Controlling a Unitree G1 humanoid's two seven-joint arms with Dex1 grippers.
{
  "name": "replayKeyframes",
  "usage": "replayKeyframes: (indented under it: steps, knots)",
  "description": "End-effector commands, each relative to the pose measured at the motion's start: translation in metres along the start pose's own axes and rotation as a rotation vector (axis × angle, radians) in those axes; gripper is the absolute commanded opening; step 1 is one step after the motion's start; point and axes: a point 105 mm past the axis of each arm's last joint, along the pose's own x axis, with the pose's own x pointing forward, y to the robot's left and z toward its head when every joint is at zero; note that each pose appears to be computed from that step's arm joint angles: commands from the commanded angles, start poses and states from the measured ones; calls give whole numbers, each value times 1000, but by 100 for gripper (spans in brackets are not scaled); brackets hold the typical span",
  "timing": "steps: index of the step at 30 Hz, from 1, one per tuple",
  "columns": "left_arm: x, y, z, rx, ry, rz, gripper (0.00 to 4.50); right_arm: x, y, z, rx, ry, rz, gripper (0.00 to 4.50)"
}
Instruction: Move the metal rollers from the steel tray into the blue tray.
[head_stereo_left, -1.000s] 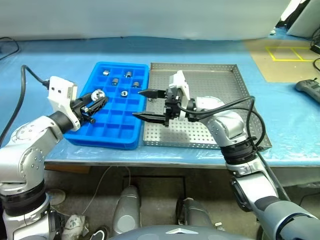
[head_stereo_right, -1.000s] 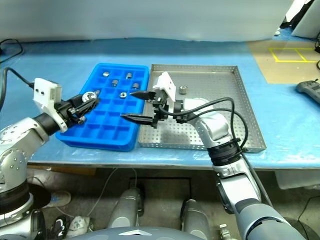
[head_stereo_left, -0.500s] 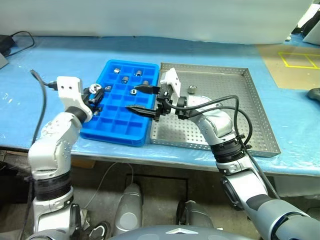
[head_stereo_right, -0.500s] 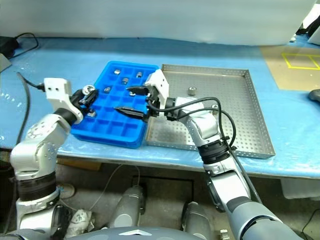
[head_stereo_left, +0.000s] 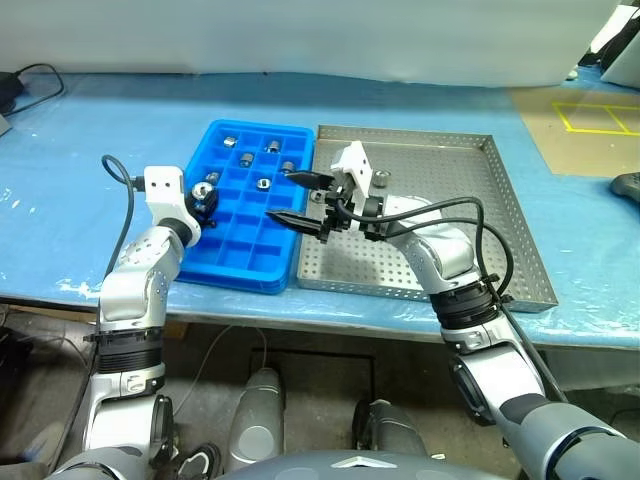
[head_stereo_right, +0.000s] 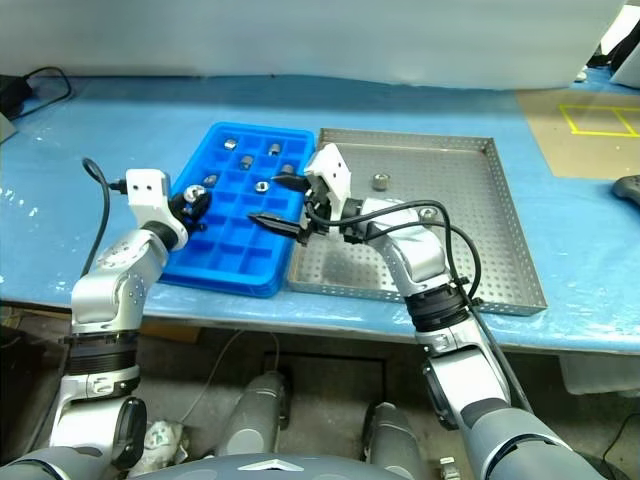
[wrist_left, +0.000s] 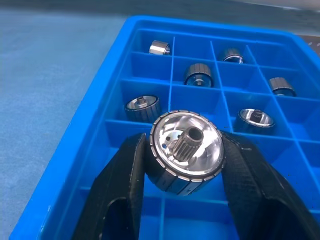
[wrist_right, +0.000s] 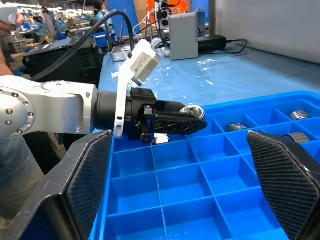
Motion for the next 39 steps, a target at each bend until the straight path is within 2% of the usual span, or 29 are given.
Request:
replayKeyframes:
  steps: [1,11,18,21,27,30,35,39]
  knots:
    - [5,-9,12,26,-47,-36,191,-5,-3,9,-35,-42,-22,450]
    - [23,-14,4,40,-22,-54,191,-11,-5,12,-40,-47,-65,450]
    - [28,-17,3,49,1,-87,414,-15,-6,20,-49,-49,-96,450]
    - [30,-25,13,58,-24,-133,414,-18,-8,24,-46,-56,-115,450]
    - [38,-50,54,81,-139,-301,414,-34,-21,26,-72,-34,-196,450]
    - [44,-59,55,100,-139,-355,414,-46,-31,23,-80,-20,-248,450]
    - [45,-98,59,95,-142,-552,414,-74,-47,19,-100,9,-366,450]
    - [55,-133,58,142,-124,-668,414,-87,-47,16,-103,26,-415,450]
